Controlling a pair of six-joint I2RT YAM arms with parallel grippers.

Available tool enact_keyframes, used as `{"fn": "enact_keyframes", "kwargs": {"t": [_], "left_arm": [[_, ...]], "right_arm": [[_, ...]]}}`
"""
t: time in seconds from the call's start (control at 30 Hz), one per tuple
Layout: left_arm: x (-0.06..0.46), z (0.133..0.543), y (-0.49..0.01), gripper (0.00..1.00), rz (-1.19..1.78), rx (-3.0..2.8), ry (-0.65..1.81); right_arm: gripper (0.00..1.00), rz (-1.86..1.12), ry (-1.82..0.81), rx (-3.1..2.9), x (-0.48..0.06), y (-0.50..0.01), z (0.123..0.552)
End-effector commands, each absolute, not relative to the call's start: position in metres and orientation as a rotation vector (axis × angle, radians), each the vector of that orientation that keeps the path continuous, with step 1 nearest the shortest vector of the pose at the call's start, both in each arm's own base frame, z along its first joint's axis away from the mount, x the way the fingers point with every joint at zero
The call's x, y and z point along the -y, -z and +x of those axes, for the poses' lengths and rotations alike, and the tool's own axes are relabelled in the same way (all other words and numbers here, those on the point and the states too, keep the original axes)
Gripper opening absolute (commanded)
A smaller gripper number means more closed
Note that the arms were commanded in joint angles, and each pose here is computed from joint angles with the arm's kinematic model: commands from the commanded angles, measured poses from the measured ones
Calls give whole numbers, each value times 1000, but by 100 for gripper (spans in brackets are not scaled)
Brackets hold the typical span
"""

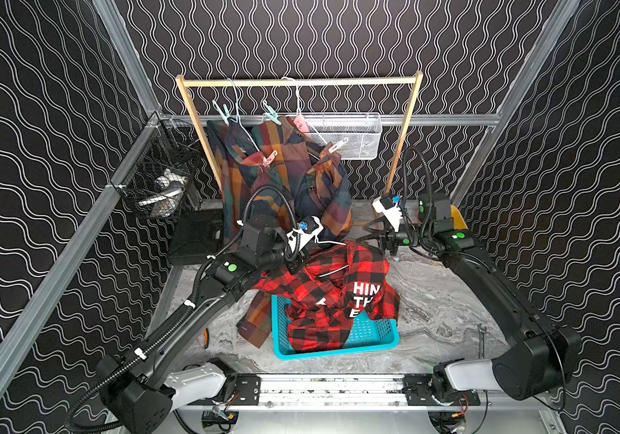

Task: Remove the clothespins securing long-sleeve shirts to the hanger
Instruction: Adjust the hanger.

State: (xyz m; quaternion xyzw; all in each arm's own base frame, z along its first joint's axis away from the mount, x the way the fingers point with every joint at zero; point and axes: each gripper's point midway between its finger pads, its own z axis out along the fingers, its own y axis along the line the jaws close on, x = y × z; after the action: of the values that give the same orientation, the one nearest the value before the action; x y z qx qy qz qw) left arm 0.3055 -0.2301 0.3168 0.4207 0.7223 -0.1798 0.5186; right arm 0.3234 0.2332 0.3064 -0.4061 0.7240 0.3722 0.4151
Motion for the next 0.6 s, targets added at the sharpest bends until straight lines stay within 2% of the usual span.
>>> {"fn": "enact_keyframes", "kwargs": {"t": [0.0,0.3,0.33,0.37,0.47,0.5,0.53,0.57], "left_arm": [[234,303,-330,0,1029,-1672,434],[242,290,-340,0,1071,-1637,486],[242,289,-341,0,1073,-1635,491],[243,287,-343,0,1075,-1628,497],[243,288,-349,0,1063,-1625,498],[242,289,-350,3,1058,-1629,494],[242,289,-353,13,1051,-1633,496],[241,291,-357,19,1035,-1634,490]], "right_arm": [[69,-1103,-912,-1822,-241,-297,314],[68,-1166,-899,-1858,-269,-273,308],[63,-1172,-909,-1857,-271,-272,307],[53,-1175,-915,-1860,-273,-271,305],[16,-1171,-918,-1853,-274,-273,302],[8,-1168,-915,-1846,-273,-274,301],[0,-1165,-915,-1831,-272,-277,299],[0,-1158,-904,-1820,-270,-280,297]]}}
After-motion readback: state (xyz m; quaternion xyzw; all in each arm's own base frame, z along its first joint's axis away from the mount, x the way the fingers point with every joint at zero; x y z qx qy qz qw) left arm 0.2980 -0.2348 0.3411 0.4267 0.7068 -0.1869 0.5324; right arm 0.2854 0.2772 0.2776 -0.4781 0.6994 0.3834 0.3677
